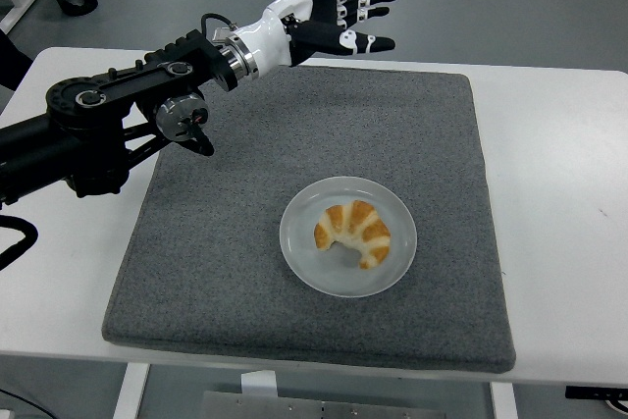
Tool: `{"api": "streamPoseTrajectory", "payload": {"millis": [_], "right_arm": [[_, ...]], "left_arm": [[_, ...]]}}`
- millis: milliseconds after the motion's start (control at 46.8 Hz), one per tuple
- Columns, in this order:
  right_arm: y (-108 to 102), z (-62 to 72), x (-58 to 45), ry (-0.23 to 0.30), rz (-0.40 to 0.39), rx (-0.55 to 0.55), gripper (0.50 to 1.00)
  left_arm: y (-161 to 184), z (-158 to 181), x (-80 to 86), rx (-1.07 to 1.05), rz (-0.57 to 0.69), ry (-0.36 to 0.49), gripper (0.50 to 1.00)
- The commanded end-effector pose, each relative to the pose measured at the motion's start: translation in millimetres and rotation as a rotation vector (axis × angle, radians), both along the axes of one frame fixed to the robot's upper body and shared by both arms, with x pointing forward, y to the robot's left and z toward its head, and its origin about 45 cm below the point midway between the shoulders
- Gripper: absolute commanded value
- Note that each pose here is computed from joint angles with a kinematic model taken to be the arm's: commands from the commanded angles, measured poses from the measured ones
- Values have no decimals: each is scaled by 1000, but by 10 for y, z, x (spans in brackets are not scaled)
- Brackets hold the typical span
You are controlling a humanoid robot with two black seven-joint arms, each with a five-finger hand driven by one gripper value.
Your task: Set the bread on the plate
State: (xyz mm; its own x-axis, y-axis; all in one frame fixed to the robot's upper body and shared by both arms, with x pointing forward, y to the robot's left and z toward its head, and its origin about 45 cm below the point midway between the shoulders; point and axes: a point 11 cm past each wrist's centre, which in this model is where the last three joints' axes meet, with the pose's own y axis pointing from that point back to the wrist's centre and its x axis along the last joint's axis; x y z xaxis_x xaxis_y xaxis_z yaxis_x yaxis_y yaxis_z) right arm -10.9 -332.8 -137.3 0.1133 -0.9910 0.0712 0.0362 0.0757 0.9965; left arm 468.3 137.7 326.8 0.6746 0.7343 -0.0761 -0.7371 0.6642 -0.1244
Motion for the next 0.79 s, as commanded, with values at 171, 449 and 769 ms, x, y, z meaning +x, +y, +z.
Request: {"api": "streamPoseTrajectory", "payload": {"millis": [171, 449, 769], "right_arm": [[0, 0, 0, 0, 0, 0, 932], [0, 0, 0, 0, 0, 0, 932], [0, 0, 0, 0, 0, 0, 930]], "left_arm": [[489, -125, 272, -241, 207, 211, 992], [1040, -355, 412, -509, 393, 434, 992], [1352, -597, 332, -690, 477, 549, 992]]}}
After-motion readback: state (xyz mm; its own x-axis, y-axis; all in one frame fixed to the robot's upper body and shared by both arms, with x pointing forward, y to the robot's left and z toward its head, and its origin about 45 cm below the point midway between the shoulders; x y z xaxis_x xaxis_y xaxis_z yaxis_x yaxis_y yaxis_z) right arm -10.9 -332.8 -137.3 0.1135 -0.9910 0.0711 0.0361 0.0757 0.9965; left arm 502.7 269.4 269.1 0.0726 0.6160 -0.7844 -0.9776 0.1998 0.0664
